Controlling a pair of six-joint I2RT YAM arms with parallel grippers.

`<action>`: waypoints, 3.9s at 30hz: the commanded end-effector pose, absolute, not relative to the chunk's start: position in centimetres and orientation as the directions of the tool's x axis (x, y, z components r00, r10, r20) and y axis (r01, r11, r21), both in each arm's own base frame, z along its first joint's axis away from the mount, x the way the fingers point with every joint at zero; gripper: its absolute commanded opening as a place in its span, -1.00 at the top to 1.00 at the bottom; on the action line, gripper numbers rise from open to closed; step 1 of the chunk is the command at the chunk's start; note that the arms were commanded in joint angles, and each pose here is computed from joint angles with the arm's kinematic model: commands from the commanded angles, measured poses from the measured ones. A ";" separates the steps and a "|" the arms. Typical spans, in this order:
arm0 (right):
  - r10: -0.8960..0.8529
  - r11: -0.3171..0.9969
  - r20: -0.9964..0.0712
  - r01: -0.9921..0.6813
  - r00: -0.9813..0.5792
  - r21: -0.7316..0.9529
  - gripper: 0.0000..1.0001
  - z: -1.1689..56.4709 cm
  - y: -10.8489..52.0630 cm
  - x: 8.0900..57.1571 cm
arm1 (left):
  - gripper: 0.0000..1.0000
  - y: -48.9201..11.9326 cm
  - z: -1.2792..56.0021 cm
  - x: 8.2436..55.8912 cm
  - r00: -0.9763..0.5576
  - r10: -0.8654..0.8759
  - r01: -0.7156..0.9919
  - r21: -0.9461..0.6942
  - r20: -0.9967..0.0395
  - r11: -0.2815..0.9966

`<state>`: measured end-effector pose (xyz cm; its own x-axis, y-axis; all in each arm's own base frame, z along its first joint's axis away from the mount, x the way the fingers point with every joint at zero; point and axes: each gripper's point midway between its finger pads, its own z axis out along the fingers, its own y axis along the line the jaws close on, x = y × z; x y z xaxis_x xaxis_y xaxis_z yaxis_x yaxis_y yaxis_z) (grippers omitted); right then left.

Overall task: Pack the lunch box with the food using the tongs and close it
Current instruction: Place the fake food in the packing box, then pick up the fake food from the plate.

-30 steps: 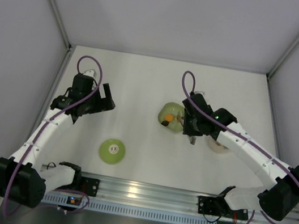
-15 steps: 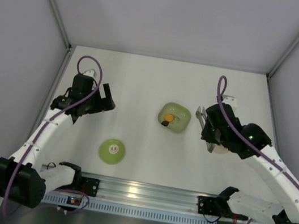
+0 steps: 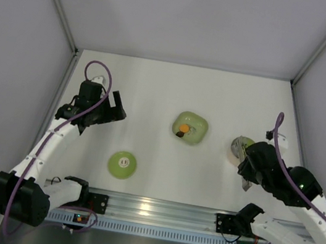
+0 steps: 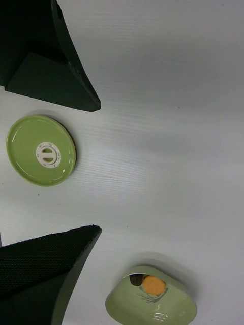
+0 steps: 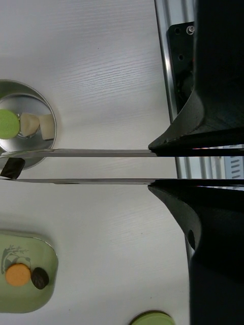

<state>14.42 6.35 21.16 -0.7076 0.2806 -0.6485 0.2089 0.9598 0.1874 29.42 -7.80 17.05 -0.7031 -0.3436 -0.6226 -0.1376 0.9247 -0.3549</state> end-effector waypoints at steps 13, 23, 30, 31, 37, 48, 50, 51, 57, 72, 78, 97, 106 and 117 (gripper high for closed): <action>0.248 0.944 -0.644 0.330 -0.723 -0.007 0.39 18.5 2.5 13.1 | -0.98 -8.3 17.9 30.4 -0.674 -0.346 -0.112 -0.372 -0.653 0.921; 0.232 0.948 -0.641 0.318 -0.732 -0.020 0.14 17.9 2.9 13.6 | -0.98 -8.2 17.8 30.4 -0.674 -0.344 -0.114 -0.369 -0.654 0.922; 0.212 0.960 -0.659 0.279 -0.721 0.003 0.14 19.8 3.9 14.6 | -0.98 -8.2 17.9 30.5 -0.674 -0.343 -0.113 -0.368 -0.654 0.923; 0.200 0.965 -0.671 0.261 -0.713 0.011 0.14 20.7 4.2 15.0 | -0.98 -8.2 17.8 30.5 -0.675 -0.343 -0.113 -0.367 -0.653 0.923; 0.146 0.988 -0.698 0.133 -0.701 0.073 0.15 23.5 8.2 18.1 | -0.98 -8.1 17.9 30.4 -0.671 -0.342 -0.116 -0.363 -0.658 0.925; 0.062 0.976 -0.688 -0.101 -0.723 0.194 0.21 23.7 18.6 24.4 | -0.98 -8.0 17.8 30.4 -0.672 -0.342 -0.121 -0.359 -0.657 0.926; 0.048 0.972 -0.685 -0.123 -0.727 0.198 0.21 23.1 20.0 25.5 | -0.98 -8.0 17.8 30.4 -0.671 -0.341 -0.119 -0.358 -0.658 0.926; 0.044 0.968 -0.679 -0.137 -0.733 0.211 0.21 23.0 20.7 25.7 | -0.98 -8.0 17.8 30.4 -0.671 -0.341 -0.120 -0.357 -0.659 0.926; 0.000 0.954 -0.636 -0.191 -0.771 0.231 0.22 20.1 24.2 27.3 | -0.98 -7.9 17.7 30.5 -0.672 -0.341 -0.122 -0.356 -0.657 0.927; -0.055 0.973 -0.602 -0.179 -0.797 0.149 0.20 16.6 25.3 28.3 | -0.98 -8.0 17.7 30.4 -0.673 -0.341 -0.121 -0.356 -0.657 0.926; -0.078 0.977 -0.601 -0.180 -0.796 0.112 0.17 16.5 25.1 28.0 | -0.98 -8.0 17.7 30.3 -0.674 -0.341 -0.119 -0.358 -0.656 0.926; -0.122 0.979 -0.564 -0.192 -0.817 0.066 0.13 14.8 24.4 26.8 | -0.98 -8.0 17.7 30.4 -0.673 -0.341 -0.119 -0.359 -0.657 0.926; -0.139 0.981 -0.538 -0.191 -0.831 0.041 0.12 13.7 23.4 25.9 | -0.98 -8.0 17.7 30.4 -0.673 -0.341 -0.120 -0.357 -0.656 0.926; -0.152 0.978 -0.518 -0.205 -0.842 0.047 0.14 13.0 23.2 25.0 | -0.98 -7.9 17.7 30.4 -0.672 -0.342 -0.123 -0.357 -0.657 0.926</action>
